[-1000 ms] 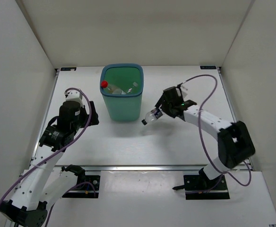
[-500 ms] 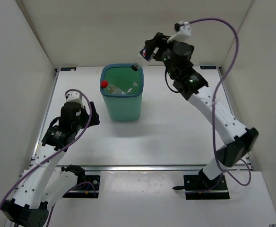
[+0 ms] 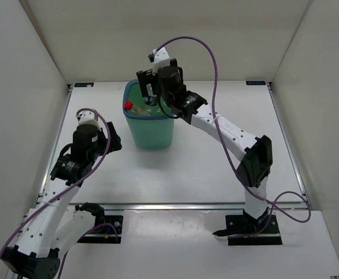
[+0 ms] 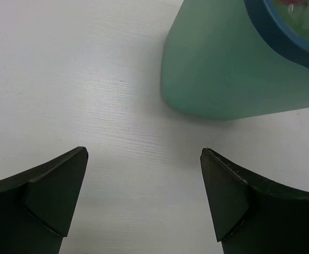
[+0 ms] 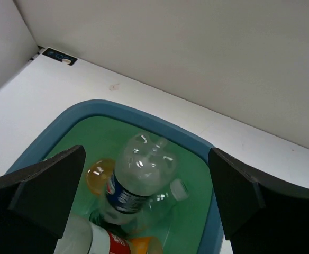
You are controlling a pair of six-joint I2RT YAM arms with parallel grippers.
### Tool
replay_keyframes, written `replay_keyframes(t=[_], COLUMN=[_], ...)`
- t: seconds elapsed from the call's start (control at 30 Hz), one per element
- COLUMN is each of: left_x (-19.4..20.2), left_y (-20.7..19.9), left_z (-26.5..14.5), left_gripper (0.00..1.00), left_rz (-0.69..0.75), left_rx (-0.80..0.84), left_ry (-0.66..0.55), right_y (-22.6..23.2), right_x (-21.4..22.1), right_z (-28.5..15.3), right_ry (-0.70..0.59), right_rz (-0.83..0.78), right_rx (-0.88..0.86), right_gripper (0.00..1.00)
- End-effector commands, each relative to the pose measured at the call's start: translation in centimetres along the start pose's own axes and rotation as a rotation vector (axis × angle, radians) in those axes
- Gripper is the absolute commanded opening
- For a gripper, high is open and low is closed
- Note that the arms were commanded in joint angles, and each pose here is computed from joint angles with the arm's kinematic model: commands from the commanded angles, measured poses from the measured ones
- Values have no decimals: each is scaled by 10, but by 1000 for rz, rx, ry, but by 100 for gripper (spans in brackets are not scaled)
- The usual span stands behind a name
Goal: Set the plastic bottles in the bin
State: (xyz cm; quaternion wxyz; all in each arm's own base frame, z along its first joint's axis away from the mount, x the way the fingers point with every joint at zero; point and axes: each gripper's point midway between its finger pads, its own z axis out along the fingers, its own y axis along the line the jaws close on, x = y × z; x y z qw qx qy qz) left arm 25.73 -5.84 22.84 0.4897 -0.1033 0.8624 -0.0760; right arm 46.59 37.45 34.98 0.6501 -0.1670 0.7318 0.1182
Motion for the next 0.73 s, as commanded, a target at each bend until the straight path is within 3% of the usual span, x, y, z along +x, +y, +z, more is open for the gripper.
replay_keyframes(t=[0.0,0.07,0.17,0.23,0.3,0.37,0.43,0.47,0.5,0.53,0.6,0.7], left_x=[-19,-19,-13,-7,0,3,5,6,11,18,27,40], left_y=[-3,-5,-1,3,5,5,5,5,7,9,14,26], left_z=[-7,-8,-3,-2,1,2,1,1,2,2,5,7], left_gripper=[98,98,99,99,98,99,99,98,99,99,99,99], left_rz=[-39,-53,-65,-69,-77,-79,-99,-105,-119,-132,-132,-104], left_rx=[3,5,-23,-45,-49,-45,-43,-44,-55,-58,-81,-142], left_ry=[-46,-35,23,53,89,105,108,101,100,102,99,142], right_y=[-31,-38,-67,-94,-125,-161,-173,-177,-181,-185,-190,-216], right_x=[-96,-89,-56,-3,51,101,136,155,141,166,168,175], right_z=[-58,-69,-85,-102,-132,-157,-178,-190,-197,-207,-224,-246], right_ry=[-212,-163,22,226,441,605,706,729,638,673,612,623], right_rz=[52,90,163,150,145,155,221,258,287,295,346,356], right_rx=[37,26,5,7,133,284,275,265,262,278,268,332], right_gripper=[99,99,99,99,99,100,99,100,99,100,100,99])
